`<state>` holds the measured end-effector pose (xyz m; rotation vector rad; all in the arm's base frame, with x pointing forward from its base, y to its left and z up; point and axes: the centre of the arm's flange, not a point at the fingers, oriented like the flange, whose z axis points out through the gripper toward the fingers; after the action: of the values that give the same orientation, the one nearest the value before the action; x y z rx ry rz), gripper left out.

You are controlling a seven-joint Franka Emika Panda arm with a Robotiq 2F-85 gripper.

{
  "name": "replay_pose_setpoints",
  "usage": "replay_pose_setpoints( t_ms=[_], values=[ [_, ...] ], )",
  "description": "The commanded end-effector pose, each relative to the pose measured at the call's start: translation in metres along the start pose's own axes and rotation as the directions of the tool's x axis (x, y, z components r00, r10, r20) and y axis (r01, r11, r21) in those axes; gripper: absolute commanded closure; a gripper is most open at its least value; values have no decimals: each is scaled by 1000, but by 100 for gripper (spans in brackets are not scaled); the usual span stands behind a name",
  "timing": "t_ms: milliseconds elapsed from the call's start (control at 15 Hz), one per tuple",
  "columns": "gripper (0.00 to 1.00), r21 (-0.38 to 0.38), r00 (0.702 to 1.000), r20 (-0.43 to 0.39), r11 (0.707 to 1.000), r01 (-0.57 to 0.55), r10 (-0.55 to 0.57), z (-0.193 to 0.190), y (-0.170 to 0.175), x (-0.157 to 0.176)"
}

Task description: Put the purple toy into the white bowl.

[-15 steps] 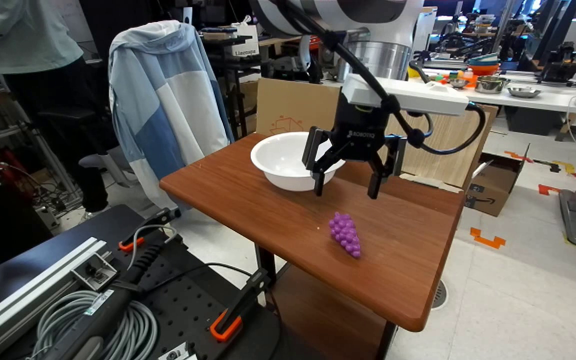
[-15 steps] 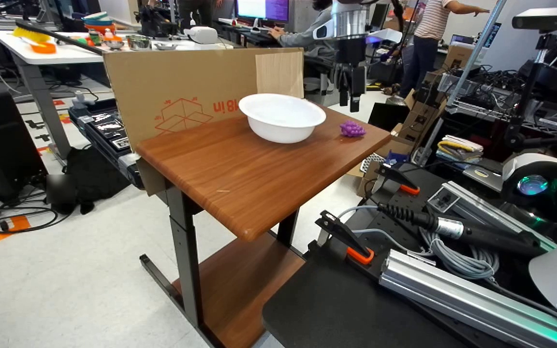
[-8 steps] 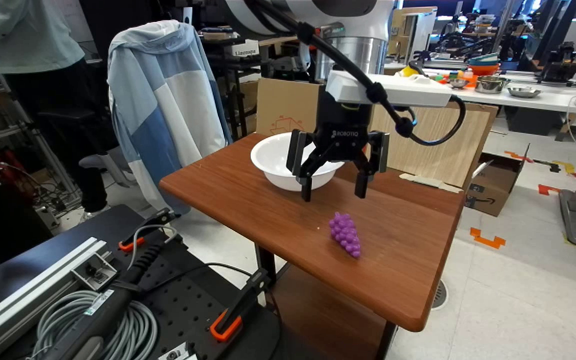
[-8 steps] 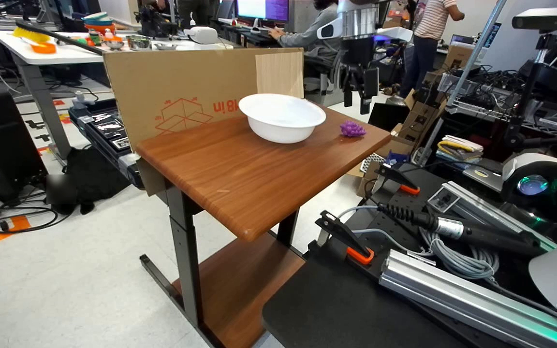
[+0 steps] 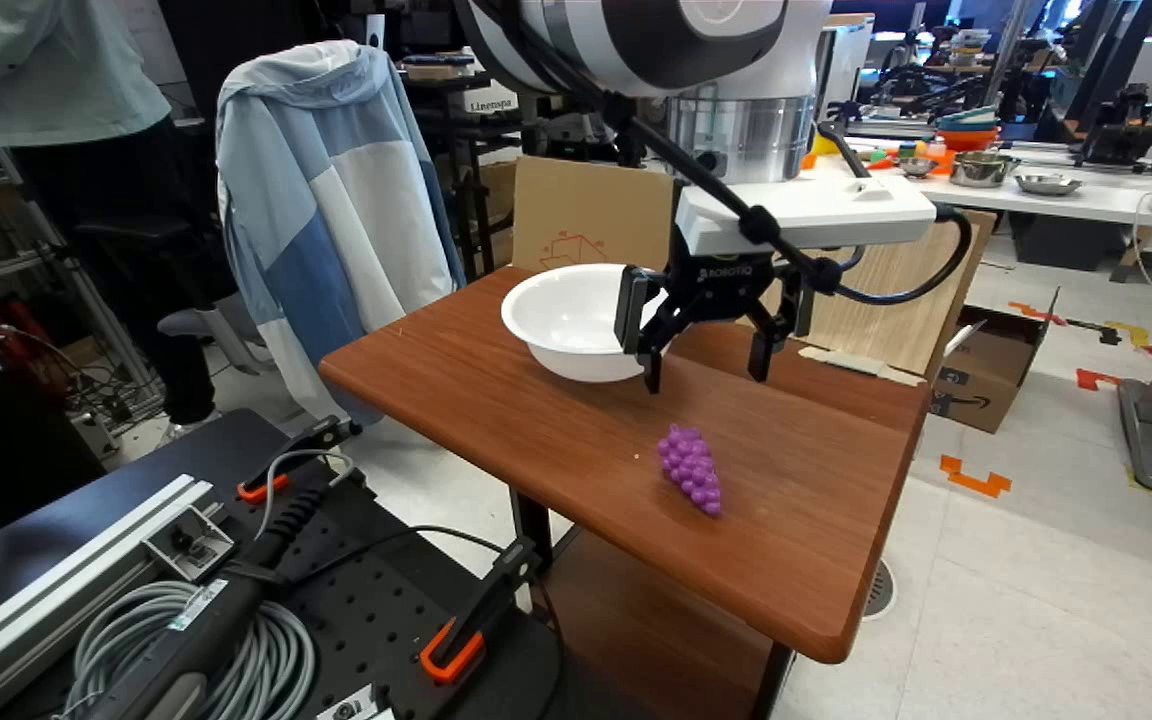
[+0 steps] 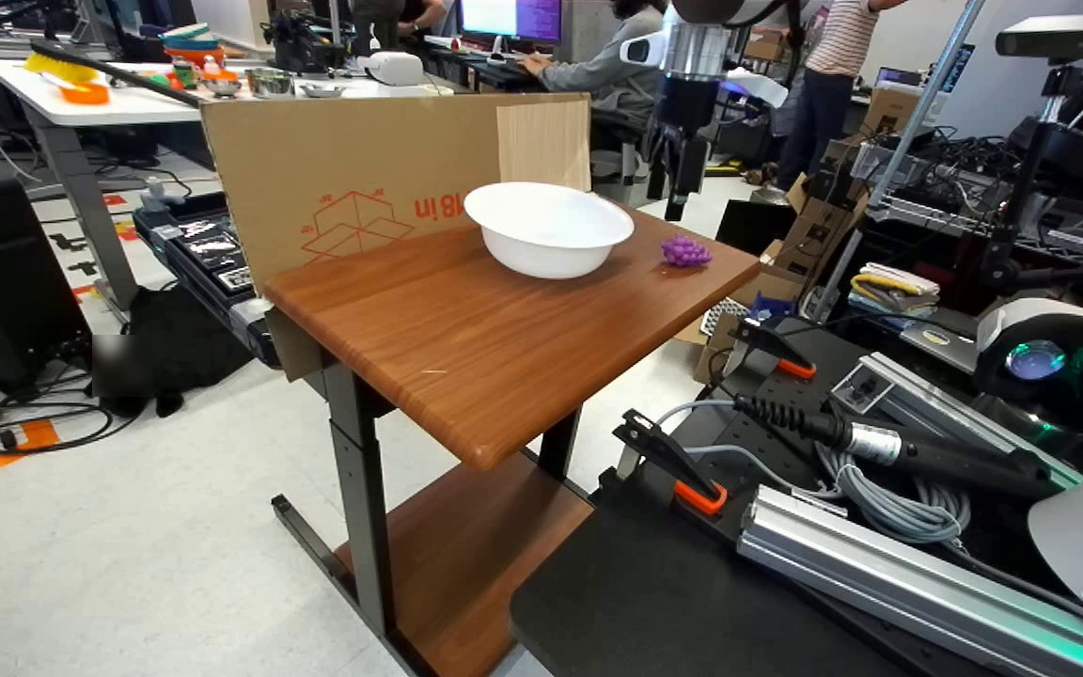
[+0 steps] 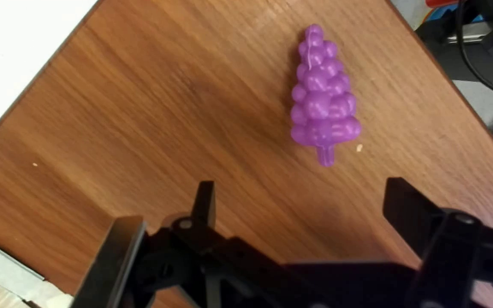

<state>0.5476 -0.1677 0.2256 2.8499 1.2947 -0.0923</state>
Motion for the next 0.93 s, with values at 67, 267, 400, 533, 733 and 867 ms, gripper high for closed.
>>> replay_pose_setpoints(
  t_ms=[67,267,400,533,733,867],
  values=[
    [0,26,1000,-18,1000,2,-2,20,3,1],
    [0,50,1000,-5,999,-13,13,31,3,-1],
    [0,66,999,3,997,-35,35,40,7,-1],
    [0,74,999,13,996,-54,53,47,9,-4],
    [0,103,996,33,991,-90,87,56,8,-14],
    [25,112,992,40,986,-119,116,59,8,-25]
  ],
)
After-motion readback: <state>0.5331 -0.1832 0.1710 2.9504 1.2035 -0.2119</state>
